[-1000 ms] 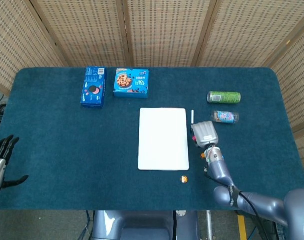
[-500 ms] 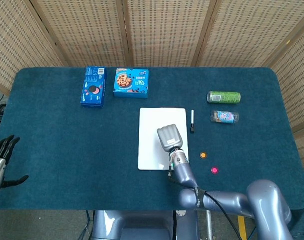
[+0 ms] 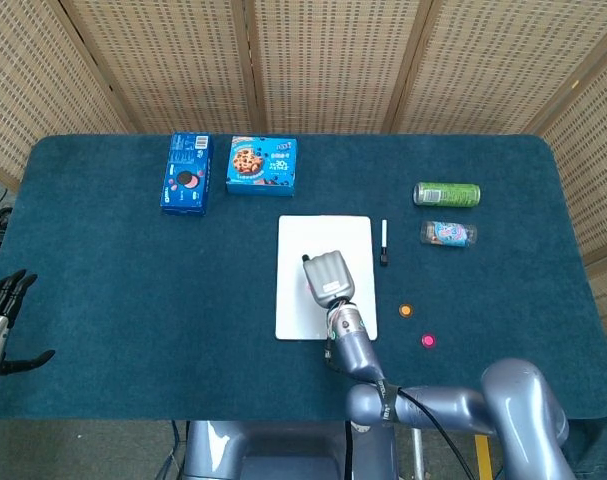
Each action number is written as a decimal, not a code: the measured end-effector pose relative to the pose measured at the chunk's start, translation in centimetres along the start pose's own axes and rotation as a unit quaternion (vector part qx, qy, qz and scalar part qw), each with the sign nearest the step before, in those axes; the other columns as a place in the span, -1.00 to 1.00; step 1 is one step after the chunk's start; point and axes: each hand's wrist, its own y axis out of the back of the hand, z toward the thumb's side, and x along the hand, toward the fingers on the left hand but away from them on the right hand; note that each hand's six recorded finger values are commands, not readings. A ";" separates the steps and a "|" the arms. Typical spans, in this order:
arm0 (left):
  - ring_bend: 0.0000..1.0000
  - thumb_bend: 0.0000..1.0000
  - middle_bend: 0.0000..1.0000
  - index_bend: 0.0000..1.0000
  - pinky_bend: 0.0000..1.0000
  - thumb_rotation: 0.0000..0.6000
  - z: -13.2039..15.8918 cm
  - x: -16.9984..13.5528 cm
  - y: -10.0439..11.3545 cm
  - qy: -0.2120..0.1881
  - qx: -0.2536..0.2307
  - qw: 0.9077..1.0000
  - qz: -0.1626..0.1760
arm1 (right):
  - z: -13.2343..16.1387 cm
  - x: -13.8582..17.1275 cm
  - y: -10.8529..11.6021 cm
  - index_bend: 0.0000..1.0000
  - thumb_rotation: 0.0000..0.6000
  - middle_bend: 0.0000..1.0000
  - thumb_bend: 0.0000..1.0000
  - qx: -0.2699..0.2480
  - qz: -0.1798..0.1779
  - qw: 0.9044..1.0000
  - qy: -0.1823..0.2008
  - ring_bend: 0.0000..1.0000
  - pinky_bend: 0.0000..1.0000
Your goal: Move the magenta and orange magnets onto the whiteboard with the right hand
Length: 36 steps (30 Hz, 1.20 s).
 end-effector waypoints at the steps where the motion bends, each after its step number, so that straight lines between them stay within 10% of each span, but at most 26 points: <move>1: -1.00 -1.00 -1.00 -1.00 -1.00 1.00 0.0 0.0 0.0 0.000 0.000 1.000 0.000 | -0.2 0.3 0.1 -0.42 1.00 0.93 -0.48 -0.004 0.000 1.000 0.001 0.79 1.00; 18: -1.00 -1.00 -1.00 -1.00 -1.00 1.00 0.8 -0.6 -0.1 -0.016 0.006 1.000 0.004 | -13.5 7.8 -4.2 -0.26 1.00 0.93 -0.48 -0.028 0.030 0.998 -0.042 0.79 1.00; 36: -1.00 -1.00 -1.00 -1.00 -1.00 1.00 1.1 -0.3 -0.5 -0.014 0.013 1.000 0.000 | -15.4 7.8 -8.4 -0.13 1.00 0.94 -0.38 -0.037 0.037 0.998 -0.046 0.80 1.00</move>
